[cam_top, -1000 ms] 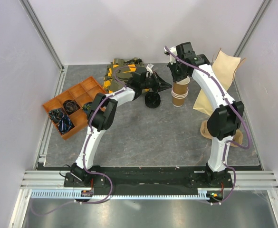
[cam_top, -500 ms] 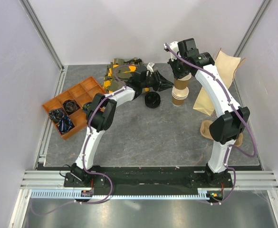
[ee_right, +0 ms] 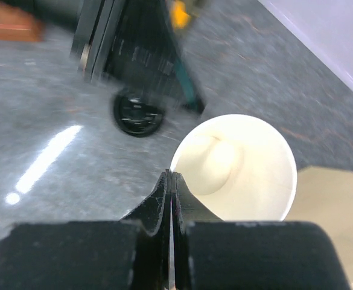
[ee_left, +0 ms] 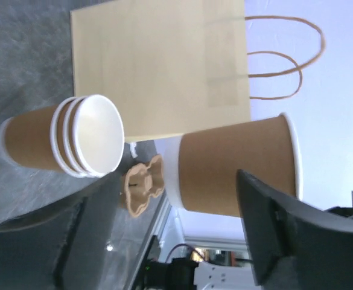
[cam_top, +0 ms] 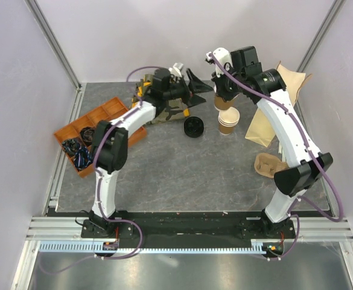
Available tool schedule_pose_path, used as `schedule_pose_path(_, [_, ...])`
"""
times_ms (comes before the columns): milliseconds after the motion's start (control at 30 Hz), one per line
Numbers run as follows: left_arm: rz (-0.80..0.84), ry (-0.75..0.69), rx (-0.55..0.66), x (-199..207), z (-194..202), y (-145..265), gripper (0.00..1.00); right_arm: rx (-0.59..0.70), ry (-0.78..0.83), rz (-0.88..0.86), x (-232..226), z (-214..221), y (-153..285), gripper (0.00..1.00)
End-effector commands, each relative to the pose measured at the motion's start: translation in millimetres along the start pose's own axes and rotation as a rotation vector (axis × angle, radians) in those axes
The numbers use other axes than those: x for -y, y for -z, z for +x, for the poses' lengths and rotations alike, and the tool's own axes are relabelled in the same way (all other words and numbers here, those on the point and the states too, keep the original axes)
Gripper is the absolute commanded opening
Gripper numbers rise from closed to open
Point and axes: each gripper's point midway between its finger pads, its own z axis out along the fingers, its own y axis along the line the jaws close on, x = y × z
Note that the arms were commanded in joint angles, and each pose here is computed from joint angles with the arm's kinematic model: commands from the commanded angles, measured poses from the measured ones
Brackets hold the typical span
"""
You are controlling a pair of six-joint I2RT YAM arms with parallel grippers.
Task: Pack the takeout coffee
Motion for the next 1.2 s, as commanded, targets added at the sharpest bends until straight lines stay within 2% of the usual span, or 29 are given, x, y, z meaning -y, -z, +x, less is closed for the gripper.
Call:
schedule_pose_path(0, [0.016,-0.120,0.057,46.0,-23.0,73.8,1.00,0.130,0.085,-0.188,-57.2,-22.4,33.8,0.00])
schedule_pose_path(67, [-0.038,-0.158,0.071,35.9,-30.0,104.1,1.00,0.139,0.126,-0.250,-85.3,-14.5,35.9,0.00])
schedule_pose_path(100, [-0.044,-0.197,0.085,49.5,-25.7,124.9,1.00,0.189,0.147,-0.256,-92.8,-21.9,43.3,0.00])
schedule_pose_path(133, [-0.077,-0.266,0.115,43.5,-35.9,145.5,1.00,0.172,0.177,-0.299,-114.4,-12.0,37.1,0.00])
schedule_pose_path(200, [-0.148,-0.268,0.137,33.3,-31.8,176.8,1.00,0.206,0.231,-0.320,-134.9,-13.1,38.0,0.00])
schedule_pose_path(233, [-0.158,-0.333,0.201,48.2,-41.9,208.0,1.00,0.183,0.271,-0.365,-159.4,-0.7,32.0,0.00])
schedule_pose_path(300, [-0.212,-0.310,0.234,37.9,-39.7,239.2,1.00,0.209,0.345,-0.370,-177.6,2.8,28.8,0.00])
schedule_pose_path(333, [-0.213,-0.337,0.288,49.4,-45.3,268.9,1.00,0.182,0.396,-0.408,-202.7,21.4,21.8,0.00])
schedule_pose_path(400, [-0.202,-0.379,0.264,47.7,-31.1,293.8,1.00,0.184,0.474,-0.411,-221.8,37.3,10.4,0.00])
schedule_pose_path(433, [-0.213,-0.398,0.289,46.9,-31.2,310.5,1.00,0.187,0.523,-0.438,-242.9,44.4,10.3,0.00])
schedule_pose_path(467, [-0.202,-0.464,0.306,64.0,-19.1,321.6,1.00,0.187,0.550,-0.449,-251.7,50.1,7.9,0.00])
schedule_pose_path(567, [-0.276,-0.567,0.343,58.6,4.9,341.6,1.00,0.182,0.630,-0.483,-281.7,68.0,-5.4,0.00])
schedule_pose_path(667, [-0.377,-0.605,0.397,55.8,12.9,356.7,1.00,0.152,0.680,-0.494,-300.9,87.9,-20.5,0.00])
schedule_pose_path(733, [-0.412,-0.568,0.379,47.7,17.5,359.3,1.00,0.143,0.694,-0.494,-307.8,97.0,-25.5,0.00])
schedule_pose_path(1167, [-0.357,-0.531,0.378,49.0,10.3,355.2,1.00,0.134,0.681,-0.453,-311.5,126.9,-45.4,0.00])
